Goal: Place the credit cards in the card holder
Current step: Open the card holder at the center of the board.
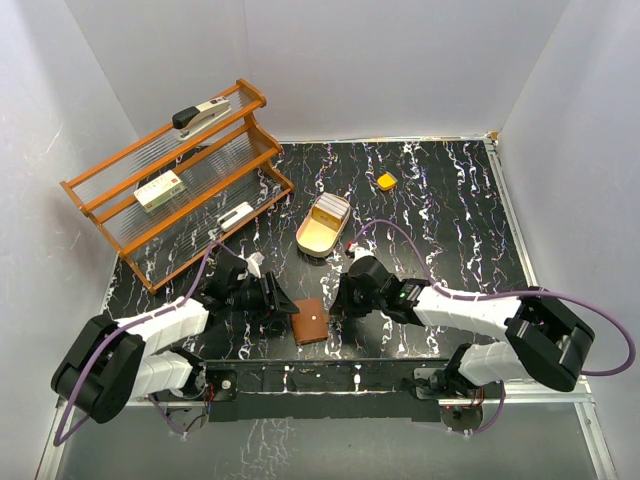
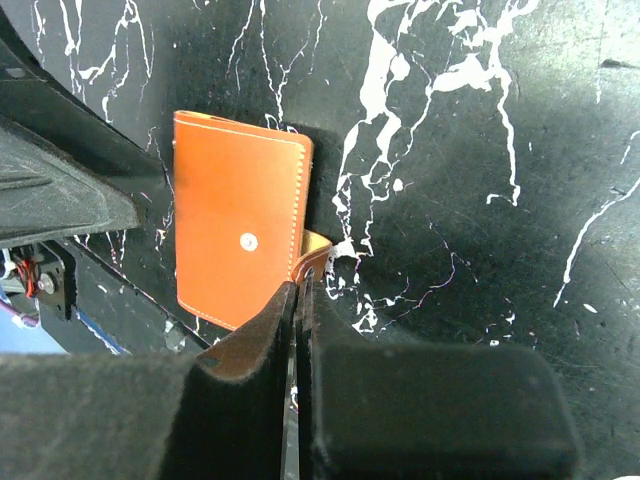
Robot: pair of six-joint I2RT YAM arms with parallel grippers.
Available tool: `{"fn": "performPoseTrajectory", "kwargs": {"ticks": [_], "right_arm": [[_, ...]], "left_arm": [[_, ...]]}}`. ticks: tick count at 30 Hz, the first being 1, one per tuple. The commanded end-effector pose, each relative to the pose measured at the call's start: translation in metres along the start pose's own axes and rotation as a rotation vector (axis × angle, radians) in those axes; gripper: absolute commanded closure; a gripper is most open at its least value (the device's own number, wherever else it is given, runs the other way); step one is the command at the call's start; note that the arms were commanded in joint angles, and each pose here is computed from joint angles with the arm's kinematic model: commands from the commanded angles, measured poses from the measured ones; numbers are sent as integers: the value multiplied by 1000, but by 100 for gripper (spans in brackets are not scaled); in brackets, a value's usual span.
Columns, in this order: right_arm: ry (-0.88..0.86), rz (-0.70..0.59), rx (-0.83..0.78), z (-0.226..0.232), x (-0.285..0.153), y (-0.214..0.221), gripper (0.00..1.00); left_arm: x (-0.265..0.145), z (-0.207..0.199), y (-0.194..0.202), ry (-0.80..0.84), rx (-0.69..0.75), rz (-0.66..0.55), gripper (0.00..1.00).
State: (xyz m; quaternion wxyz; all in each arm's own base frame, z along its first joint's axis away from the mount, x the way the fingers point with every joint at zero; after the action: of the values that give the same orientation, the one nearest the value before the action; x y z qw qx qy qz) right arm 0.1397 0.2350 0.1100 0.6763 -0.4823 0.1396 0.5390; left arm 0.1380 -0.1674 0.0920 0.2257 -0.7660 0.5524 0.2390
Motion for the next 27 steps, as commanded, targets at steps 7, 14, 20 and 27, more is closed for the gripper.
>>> {"fn": "performPoseTrajectory", "kwargs": {"ticks": [7, 14, 20, 27], "right_arm": [[-199, -129, -11, 38, -32, -32, 100], [-372, -186, 23, 68, -56, -50, 100], [-356, -172, 51, 66, -43, -49, 100], [-373, -145, 61, 64, -37, -43, 100]], "left_arm": [[-30, -28, -17, -121, 92, -104, 25], [-55, -53, -23, -130, 135, -160, 22], [-50, -45, -14, -94, 101, -128, 24], [-36, -31, -5, -67, 59, -42, 30]]}}
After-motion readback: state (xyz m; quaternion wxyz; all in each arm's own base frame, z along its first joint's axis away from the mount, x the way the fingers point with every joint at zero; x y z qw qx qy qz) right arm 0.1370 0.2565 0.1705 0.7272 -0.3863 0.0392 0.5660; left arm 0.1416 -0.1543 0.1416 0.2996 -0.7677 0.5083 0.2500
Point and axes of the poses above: each gripper's point midway between its finger pads, its own x axis out along the fingers, its own z axis along the line the jaws close on, y = z × x, the point moved 8 cm from there along -x, back along the fingers, and after that the axes turned 4 degrees about -x, right-handed, at the moved point
